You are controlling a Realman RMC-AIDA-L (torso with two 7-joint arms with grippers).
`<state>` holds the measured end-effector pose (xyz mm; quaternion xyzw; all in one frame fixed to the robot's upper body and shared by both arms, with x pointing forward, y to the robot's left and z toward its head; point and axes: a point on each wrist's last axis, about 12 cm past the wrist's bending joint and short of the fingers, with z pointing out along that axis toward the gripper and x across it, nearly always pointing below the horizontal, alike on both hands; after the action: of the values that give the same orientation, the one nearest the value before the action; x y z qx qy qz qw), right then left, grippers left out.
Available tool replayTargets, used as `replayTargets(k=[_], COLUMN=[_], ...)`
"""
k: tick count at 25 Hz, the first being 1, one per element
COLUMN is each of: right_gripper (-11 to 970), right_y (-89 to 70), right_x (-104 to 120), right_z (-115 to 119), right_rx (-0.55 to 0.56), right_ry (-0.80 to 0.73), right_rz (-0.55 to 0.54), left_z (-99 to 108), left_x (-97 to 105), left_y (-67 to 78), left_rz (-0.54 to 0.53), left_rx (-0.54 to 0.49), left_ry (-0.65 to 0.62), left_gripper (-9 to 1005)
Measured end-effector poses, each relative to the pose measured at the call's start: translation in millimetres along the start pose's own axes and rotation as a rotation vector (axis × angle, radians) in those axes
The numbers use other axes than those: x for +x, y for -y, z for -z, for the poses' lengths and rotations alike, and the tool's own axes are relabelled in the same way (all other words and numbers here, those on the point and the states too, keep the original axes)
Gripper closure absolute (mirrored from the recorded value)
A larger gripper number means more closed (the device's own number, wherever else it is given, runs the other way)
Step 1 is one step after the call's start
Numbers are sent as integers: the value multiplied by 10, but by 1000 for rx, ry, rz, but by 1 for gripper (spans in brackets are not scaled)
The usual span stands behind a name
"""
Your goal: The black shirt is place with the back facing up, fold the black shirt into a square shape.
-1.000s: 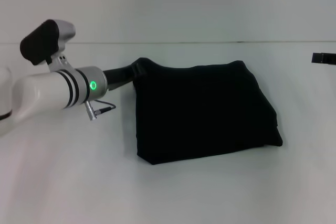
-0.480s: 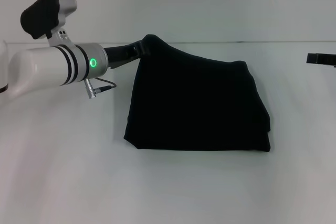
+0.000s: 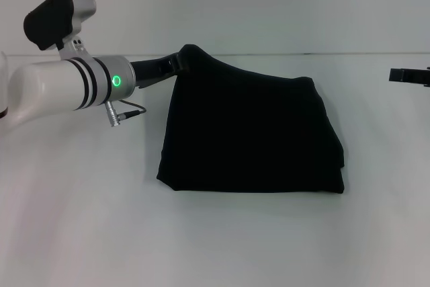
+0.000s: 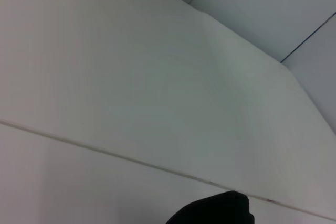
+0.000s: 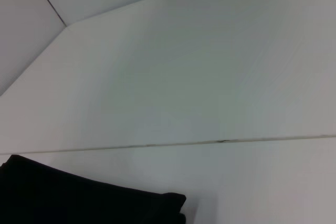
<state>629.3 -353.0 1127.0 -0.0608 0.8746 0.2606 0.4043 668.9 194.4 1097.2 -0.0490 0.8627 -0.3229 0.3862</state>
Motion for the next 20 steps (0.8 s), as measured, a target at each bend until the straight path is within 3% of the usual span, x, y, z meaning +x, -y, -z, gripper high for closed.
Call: replayTargets(k=[6, 11, 14, 20], right_gripper=[324, 324, 324, 325], right_y=[-5, 21, 18, -70], right_x=[5, -22, -39, -102], right_z=[-6, 27, 41, 55], right_rx=[-1, 7, 0, -73], right_ry=[-2, 8, 10, 50], right_rz=[3, 19, 38, 85], left_z=[52, 285, 460, 821], left_x=[-17, -107, -101, 52], left_y=[-90, -322, -301, -134], left_rz=[-11, -14, -50, -241], left_rx=[-26, -46, 49, 309], left_ry=[30, 95, 84, 36], left_gripper=[951, 680, 540, 439])
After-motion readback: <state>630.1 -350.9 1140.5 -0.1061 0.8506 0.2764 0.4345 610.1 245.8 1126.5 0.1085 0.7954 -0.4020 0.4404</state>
